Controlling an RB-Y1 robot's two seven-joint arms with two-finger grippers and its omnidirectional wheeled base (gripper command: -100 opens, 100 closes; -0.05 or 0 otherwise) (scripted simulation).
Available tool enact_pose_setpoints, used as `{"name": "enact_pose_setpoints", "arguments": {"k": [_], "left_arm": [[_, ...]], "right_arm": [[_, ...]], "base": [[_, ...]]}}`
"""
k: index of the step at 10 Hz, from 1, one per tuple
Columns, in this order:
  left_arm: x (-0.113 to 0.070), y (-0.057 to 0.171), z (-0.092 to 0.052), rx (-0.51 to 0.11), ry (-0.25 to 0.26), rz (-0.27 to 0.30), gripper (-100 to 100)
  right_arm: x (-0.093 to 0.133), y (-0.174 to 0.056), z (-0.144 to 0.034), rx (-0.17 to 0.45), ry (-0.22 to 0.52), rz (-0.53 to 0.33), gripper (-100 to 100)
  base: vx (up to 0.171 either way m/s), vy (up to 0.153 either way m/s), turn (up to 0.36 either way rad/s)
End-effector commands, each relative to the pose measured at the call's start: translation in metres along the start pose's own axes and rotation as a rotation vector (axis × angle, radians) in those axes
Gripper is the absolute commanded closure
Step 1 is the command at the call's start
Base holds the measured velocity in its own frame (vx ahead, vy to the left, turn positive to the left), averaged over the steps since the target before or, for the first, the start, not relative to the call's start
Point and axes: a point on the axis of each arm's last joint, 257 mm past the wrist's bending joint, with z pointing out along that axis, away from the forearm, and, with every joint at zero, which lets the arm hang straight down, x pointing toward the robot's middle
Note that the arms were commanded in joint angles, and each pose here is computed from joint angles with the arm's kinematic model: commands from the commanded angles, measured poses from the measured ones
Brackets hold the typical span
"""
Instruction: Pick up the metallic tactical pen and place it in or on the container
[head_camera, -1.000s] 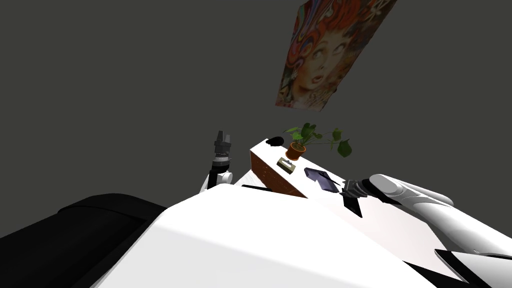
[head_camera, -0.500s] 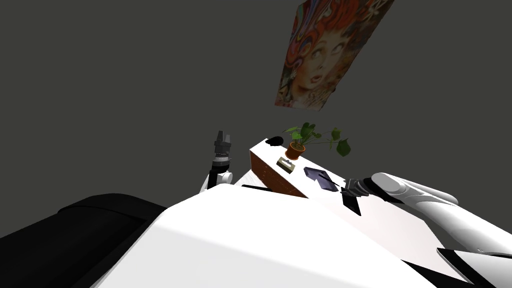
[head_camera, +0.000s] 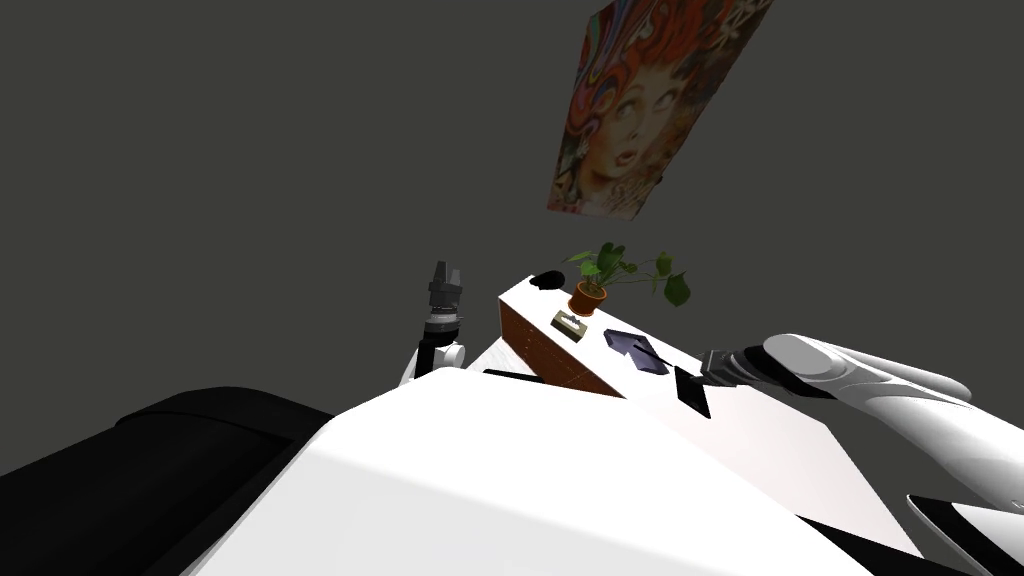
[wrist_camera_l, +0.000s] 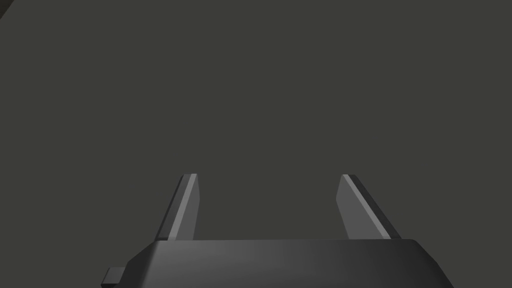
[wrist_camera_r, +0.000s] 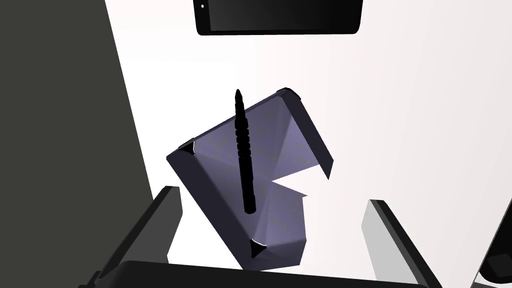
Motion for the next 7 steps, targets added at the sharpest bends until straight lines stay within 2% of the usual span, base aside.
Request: {"name": "enact_pose_setpoints", "arguments": {"k": [1, 2, 7], "left_arm": [[0.0, 0.0, 0.0, 0.0, 0.0, 0.0, 0], [0.0, 0.0, 0.0, 0.0, 0.0, 0.0, 0], [0.0, 0.0, 0.0, 0.0, 0.0, 0.0, 0]], "right_arm": [[0.0, 0.0, 0.0, 0.0, 0.0, 0.0, -100], [-0.0001, -0.0002, -0.0014, -0.002, 0.0, 0.001, 0], [0.0, -0.0001, -0.0012, -0.002, 0.0, 0.001, 0]], "base": [[-0.023, -0.001, -0.008], [0.0, 0.0, 0.0], [0.0, 0.0, 0.0]]}}
